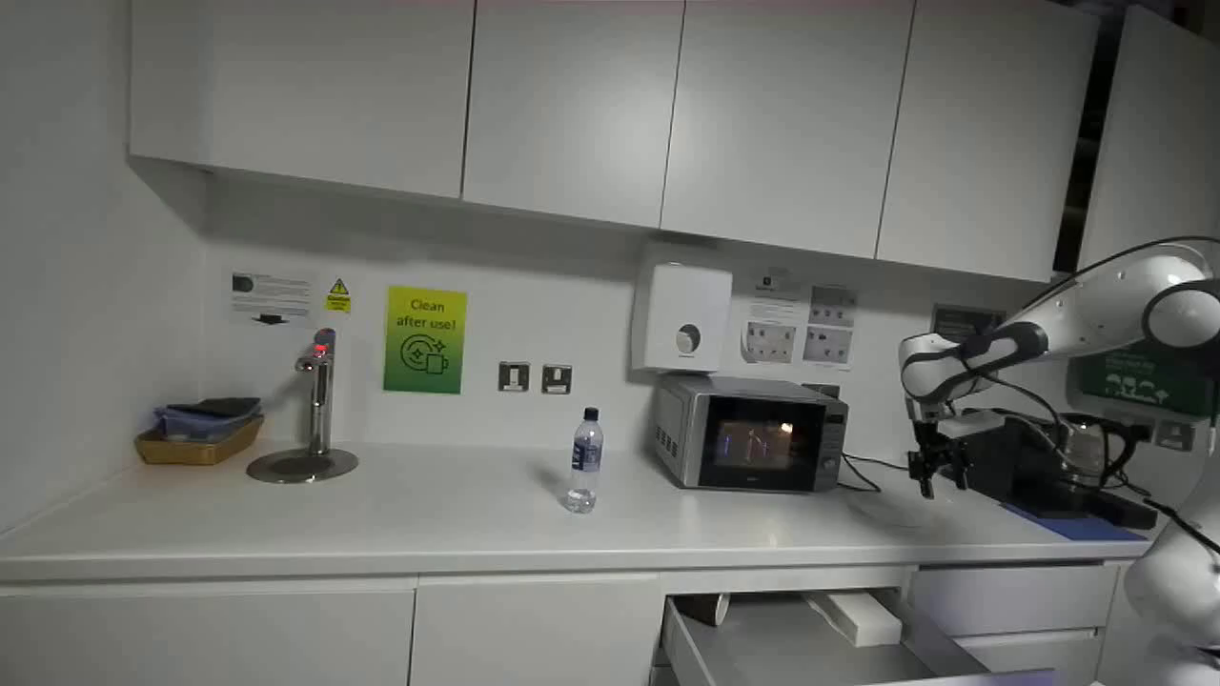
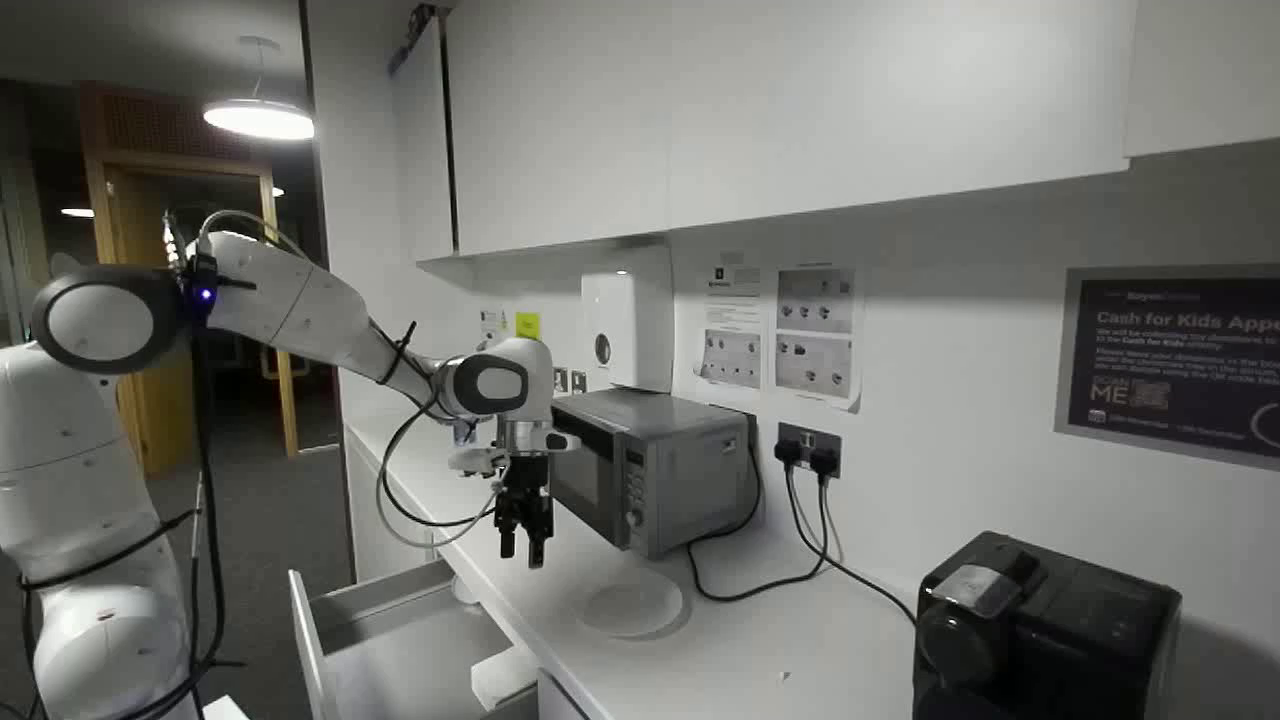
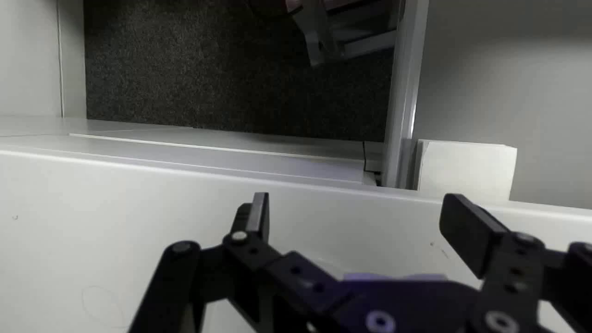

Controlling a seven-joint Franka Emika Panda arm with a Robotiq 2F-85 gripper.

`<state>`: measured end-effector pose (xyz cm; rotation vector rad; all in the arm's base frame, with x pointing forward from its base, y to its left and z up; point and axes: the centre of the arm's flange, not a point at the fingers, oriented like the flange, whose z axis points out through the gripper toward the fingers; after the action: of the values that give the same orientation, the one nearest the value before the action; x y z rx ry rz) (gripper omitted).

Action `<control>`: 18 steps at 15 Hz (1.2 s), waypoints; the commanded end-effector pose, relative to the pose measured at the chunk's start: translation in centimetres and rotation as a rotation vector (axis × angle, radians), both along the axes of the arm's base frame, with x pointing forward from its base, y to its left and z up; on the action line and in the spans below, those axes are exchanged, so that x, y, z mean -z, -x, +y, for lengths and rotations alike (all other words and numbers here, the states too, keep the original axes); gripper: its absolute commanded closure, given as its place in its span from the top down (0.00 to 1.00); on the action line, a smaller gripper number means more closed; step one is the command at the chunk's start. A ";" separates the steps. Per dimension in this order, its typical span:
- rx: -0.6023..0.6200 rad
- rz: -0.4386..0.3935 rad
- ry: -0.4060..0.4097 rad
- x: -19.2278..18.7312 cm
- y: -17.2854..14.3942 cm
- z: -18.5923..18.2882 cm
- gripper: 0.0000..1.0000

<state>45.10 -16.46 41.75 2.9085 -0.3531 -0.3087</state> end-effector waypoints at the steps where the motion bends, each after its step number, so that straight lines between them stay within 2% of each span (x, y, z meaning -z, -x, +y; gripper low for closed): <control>1: 0.000 0.000 0.000 0.0 0.0 0.0 1.00; 7: -0.007 -0.046 0.008 -0.4 -1.7 -0.1 1.00; 18: -0.067 -0.295 -0.004 -4.6 -9.7 1.5 1.00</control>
<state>51.59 -15.05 44.77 2.9440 -0.3053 0.0453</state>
